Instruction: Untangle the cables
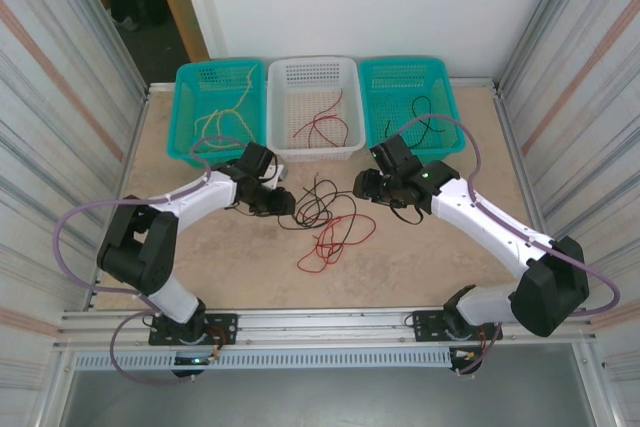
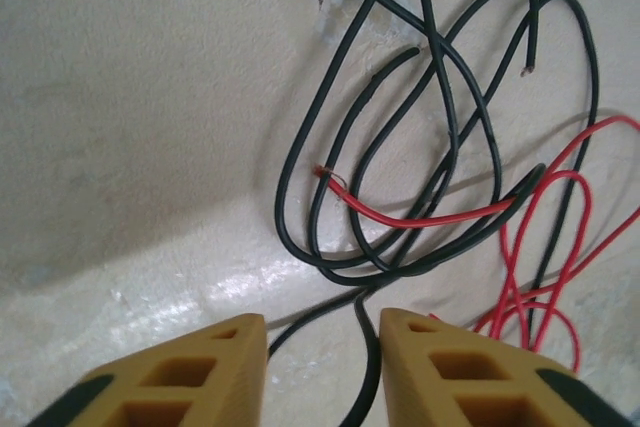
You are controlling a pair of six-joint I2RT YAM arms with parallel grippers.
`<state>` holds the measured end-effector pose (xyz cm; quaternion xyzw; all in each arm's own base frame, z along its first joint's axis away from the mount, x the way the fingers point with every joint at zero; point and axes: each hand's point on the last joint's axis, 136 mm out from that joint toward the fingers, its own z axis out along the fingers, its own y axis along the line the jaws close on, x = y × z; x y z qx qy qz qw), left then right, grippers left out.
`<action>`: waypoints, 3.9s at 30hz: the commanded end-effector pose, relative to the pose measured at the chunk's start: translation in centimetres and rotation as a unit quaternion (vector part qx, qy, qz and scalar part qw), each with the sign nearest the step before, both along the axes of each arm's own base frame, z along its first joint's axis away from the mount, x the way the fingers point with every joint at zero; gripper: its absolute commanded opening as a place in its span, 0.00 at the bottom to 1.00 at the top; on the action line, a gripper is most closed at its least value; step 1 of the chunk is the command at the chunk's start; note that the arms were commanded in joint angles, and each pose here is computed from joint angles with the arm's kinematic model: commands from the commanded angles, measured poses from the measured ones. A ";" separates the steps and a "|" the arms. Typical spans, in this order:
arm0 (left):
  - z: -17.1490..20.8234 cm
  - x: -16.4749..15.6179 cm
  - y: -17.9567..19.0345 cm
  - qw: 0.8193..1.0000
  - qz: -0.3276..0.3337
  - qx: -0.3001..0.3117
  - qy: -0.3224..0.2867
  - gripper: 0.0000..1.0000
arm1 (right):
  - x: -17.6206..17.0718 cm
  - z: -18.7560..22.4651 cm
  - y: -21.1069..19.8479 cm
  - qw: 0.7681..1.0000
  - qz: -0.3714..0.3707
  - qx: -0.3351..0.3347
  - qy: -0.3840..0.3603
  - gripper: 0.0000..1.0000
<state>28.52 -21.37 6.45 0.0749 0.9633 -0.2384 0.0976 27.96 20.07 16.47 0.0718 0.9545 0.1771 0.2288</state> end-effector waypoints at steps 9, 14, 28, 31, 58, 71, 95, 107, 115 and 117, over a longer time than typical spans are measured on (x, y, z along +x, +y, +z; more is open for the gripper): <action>3.8 -1.5 -0.1 0.999 -0.014 -0.028 -0.009 0.00 | 0.4 1.6 0.1 1.000 -0.009 0.005 -0.016 0.56; 8.4 -1.6 -1.6 0.995 -0.044 -0.080 -0.031 0.00 | 0.1 2.1 0.6 1.000 0.000 0.018 -0.021 0.56; 25.9 -4.6 -6.7 0.932 -0.193 -0.269 -0.145 0.00 | 1.2 5.6 5.6 0.989 0.045 0.129 -0.050 0.68; 28.7 -4.9 -6.6 0.921 -0.201 -0.282 -0.178 0.00 | 1.3 5.8 6.8 0.985 0.057 0.156 -0.049 0.70; 46.6 -1.8 -4.4 0.825 -0.128 -0.413 -0.363 0.00 | -1.3 -2.0 8.9 0.991 0.044 0.123 0.022 0.59; 44.5 3.6 -4.5 0.850 -0.057 -0.363 -0.377 0.00 | -1.0 0.5 5.1 0.996 0.000 0.087 -0.024 0.57; 36.1 19.9 -6.8 0.892 0.021 -0.268 -0.363 0.00 | -3.6 2.7 -5.5 0.993 -0.101 0.038 -0.055 0.60; 40.6 21.2 -12.1 0.819 0.023 -0.484 -0.307 0.00 | -4.5 4.8 -8.9 0.985 -0.140 0.027 -0.093 0.60; 39.2 21.9 -18.6 0.822 0.006 -0.492 -0.287 0.00 | -5.6 3.7 -10.4 0.983 -0.159 0.027 -0.089 0.60; 37.2 22.6 -19.6 0.831 0.018 -0.484 -0.275 0.00 | -5.7 3.8 -10.7 0.982 -0.164 0.029 -0.090 0.60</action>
